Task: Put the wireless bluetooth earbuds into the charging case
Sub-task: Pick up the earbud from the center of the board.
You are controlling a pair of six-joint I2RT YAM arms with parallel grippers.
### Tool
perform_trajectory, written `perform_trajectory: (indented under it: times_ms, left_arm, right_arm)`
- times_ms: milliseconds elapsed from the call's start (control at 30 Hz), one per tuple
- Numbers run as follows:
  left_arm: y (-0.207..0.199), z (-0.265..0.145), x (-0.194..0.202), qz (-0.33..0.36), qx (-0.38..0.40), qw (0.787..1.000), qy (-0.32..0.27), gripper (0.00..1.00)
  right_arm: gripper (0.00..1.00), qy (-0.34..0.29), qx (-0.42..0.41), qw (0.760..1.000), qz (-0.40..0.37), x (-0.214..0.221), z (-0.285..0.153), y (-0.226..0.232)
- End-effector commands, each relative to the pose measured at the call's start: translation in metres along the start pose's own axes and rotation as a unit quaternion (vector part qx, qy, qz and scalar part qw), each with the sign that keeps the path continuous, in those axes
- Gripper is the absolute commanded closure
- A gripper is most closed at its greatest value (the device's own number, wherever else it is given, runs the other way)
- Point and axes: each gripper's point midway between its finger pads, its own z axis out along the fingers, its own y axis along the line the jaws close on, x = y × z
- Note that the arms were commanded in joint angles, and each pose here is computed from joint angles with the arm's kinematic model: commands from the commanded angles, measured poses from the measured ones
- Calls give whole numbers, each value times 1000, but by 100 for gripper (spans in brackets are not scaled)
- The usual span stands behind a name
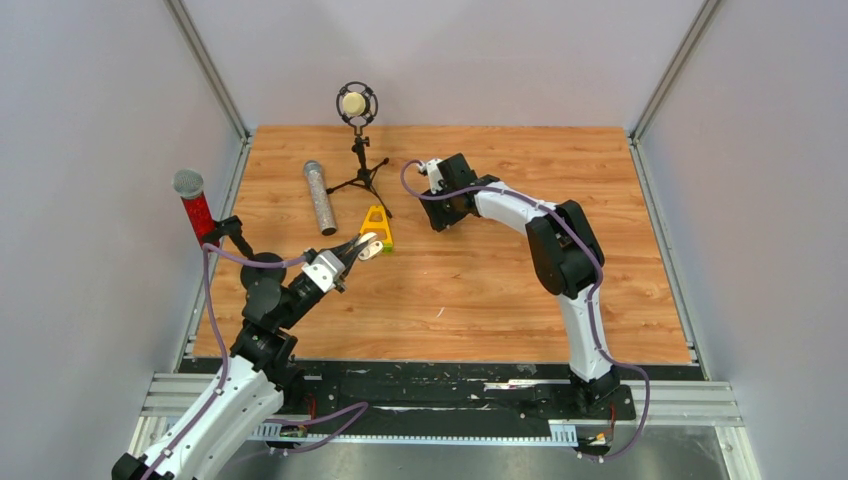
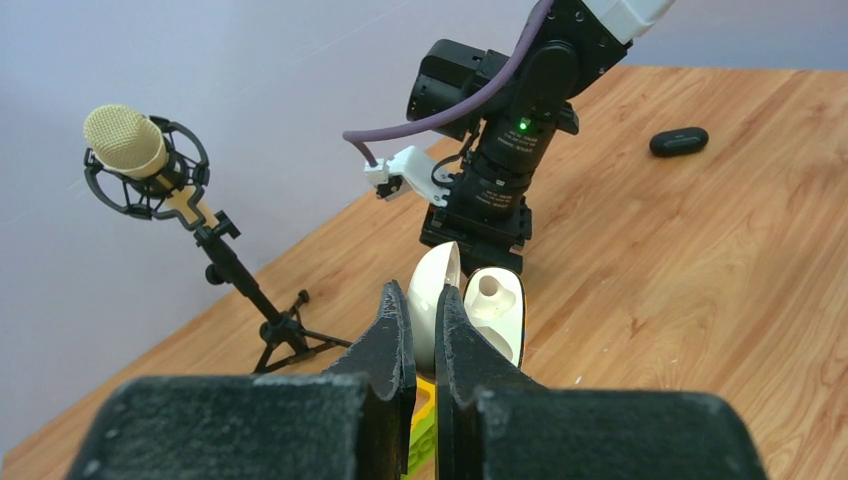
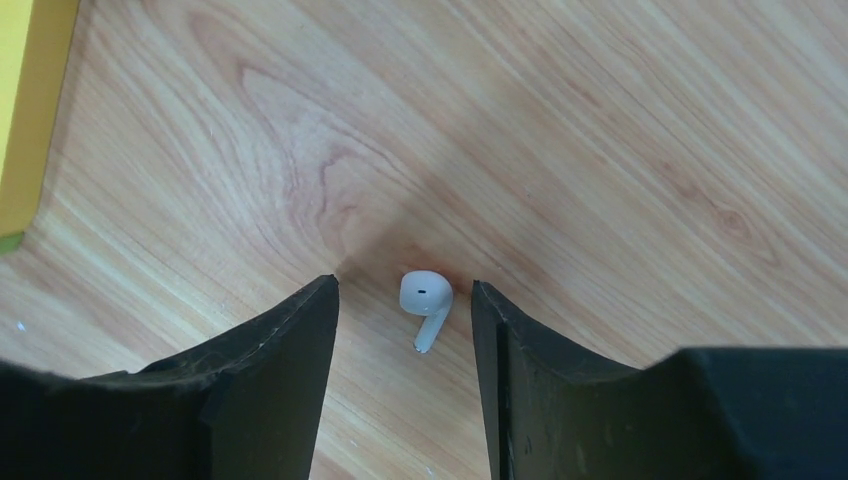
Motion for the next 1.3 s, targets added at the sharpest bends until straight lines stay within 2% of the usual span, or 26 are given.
perform_trajectory:
  times_ms: [0, 433, 667, 733, 1000, 1267]
  left_arm:
    - [3, 1, -9, 0, -5, 1000, -18, 100]
    - [3, 1, -8, -2, -3, 1000, -16, 100]
    - [3, 1, -9, -2, -3, 1000, -18, 100]
    - [3, 1, -9, -2, -4, 1000, -17, 100]
    - [3, 1, -8, -3, -5, 1000, -16, 100]
    - [3, 1, -9, -4, -3, 1000, -17, 100]
  right_arm:
    - [49, 3, -24, 995, -92, -3, -8, 0]
    - [55, 10, -48, 994, -102, -4, -6, -5]
    - [55, 6, -62, 993, -101, -9, 4, -2]
    - [59, 6, -62, 993, -104, -9, 5, -2]
    - [63, 12, -57, 993, -107, -4, 2, -4]
    - [81, 10, -56, 993, -99, -7, -2, -3]
